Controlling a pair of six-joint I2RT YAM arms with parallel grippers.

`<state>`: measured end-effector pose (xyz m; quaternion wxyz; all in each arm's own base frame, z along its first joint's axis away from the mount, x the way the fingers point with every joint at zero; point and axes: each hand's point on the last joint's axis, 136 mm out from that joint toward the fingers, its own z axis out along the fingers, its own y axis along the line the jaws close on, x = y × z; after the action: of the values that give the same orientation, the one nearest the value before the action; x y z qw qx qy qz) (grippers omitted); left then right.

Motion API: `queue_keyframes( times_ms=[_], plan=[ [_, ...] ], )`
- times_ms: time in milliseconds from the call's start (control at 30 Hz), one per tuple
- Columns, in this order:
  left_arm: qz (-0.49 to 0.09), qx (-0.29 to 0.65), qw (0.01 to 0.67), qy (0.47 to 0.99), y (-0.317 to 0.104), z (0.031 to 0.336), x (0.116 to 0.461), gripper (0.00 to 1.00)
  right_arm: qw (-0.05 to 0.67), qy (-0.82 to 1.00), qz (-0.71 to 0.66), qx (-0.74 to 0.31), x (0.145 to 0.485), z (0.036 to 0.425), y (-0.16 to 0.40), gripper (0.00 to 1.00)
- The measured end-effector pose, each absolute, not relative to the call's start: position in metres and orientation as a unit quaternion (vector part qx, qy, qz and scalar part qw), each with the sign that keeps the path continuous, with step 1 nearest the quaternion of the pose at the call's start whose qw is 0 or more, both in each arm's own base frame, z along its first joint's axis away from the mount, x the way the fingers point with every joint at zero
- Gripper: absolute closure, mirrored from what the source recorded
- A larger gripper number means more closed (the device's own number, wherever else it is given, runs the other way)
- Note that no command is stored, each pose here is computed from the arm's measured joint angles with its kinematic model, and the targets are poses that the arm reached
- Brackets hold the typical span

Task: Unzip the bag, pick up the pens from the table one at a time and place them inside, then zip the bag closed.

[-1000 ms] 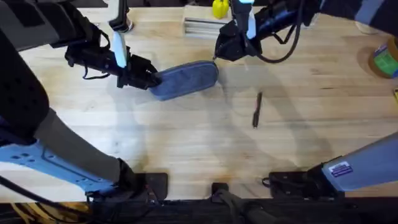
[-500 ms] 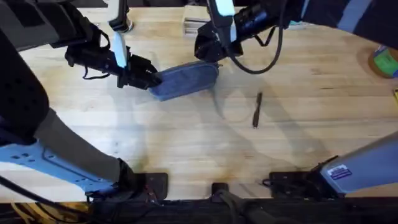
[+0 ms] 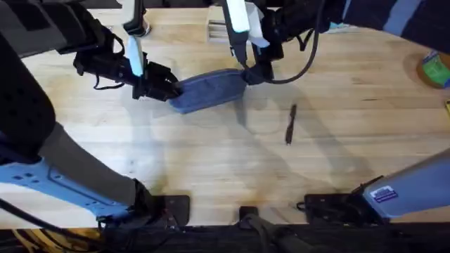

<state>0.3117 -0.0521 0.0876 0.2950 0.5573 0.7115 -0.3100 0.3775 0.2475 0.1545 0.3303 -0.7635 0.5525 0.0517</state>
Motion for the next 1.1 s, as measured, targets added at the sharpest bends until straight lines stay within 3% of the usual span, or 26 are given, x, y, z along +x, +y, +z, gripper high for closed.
queue_keyframes(
  times_ms=[267, 533, 1100],
  plan=[
    [-0.310, 0.557, 0.295, 0.712, -0.052, 0.088, 0.312, 0.958, 0.295, 0.571, 0.073, -0.762, 0.367, 0.144, 0.227, 0.008],
    [-0.310, 0.557, 0.295, 0.712, -0.052, 0.088, 0.312, 0.958, 0.316, 0.583, 0.125, -0.739, 0.372, 0.147, 0.209, 0.007],
    [-0.310, 0.557, 0.295, 0.712, -0.052, 0.088, 0.312, 0.958, 0.295, 0.594, 0.188, -0.725, 0.376, 0.103, 0.213, 0.007]
  ],
)
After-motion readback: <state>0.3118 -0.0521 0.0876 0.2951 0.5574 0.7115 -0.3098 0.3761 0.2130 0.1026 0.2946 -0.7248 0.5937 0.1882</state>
